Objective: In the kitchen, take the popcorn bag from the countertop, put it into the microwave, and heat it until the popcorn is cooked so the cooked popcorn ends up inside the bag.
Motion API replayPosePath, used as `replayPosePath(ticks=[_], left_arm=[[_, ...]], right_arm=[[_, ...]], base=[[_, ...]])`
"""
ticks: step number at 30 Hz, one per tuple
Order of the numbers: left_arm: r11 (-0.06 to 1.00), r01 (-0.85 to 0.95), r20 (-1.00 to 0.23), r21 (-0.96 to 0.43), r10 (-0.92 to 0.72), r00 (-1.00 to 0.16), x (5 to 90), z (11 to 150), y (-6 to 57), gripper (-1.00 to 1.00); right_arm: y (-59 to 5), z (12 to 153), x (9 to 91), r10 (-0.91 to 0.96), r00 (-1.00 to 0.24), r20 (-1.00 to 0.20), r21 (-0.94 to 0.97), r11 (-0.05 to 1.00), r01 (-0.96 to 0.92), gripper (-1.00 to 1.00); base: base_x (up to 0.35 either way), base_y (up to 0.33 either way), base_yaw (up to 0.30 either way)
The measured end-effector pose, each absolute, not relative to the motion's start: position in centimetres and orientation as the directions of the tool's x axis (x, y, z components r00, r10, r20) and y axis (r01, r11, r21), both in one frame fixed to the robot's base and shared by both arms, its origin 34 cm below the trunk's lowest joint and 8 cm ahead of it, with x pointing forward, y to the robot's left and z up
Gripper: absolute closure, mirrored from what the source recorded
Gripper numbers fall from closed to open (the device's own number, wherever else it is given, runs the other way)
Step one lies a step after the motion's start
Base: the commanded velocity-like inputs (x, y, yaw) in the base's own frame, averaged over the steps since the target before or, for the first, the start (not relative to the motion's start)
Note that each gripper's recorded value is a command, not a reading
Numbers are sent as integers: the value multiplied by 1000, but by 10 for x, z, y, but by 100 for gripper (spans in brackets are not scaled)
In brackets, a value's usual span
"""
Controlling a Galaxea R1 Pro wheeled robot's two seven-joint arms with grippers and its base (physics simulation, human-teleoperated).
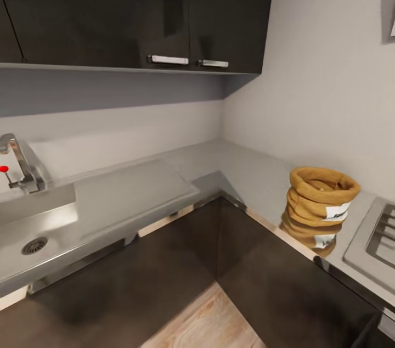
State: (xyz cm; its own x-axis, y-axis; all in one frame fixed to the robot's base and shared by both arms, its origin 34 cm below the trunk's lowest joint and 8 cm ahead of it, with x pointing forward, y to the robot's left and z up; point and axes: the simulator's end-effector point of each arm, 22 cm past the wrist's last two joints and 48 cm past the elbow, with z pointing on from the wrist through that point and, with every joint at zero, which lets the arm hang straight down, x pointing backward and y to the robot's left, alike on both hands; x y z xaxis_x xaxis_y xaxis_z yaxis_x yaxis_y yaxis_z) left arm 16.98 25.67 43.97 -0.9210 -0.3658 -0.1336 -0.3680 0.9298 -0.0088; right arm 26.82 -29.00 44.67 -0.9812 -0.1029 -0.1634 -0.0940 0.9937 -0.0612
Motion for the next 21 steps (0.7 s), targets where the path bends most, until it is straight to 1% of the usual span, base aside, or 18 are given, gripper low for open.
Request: replayPosePath(ticks=[15,18,21], left_arm=[[930,-368,-134,-9,-366,-921,170,440,257,-100],[930,-368,-134,-8,-366,-921,170,440,257,-100],[928,-372,-134,-7,-370,-919,170,440,257,-100]], right_arm=[[-290,447,268,-103,-981,-164,-61,994,-94,-100],[-290,447,269,-101,-980,-169,-62,994,-91,-100],[-290,447,269,-94,-981,-169,-61,995,-85,-100]], base=[[317,76,0],[138,21,-10],[36,6,-139]])
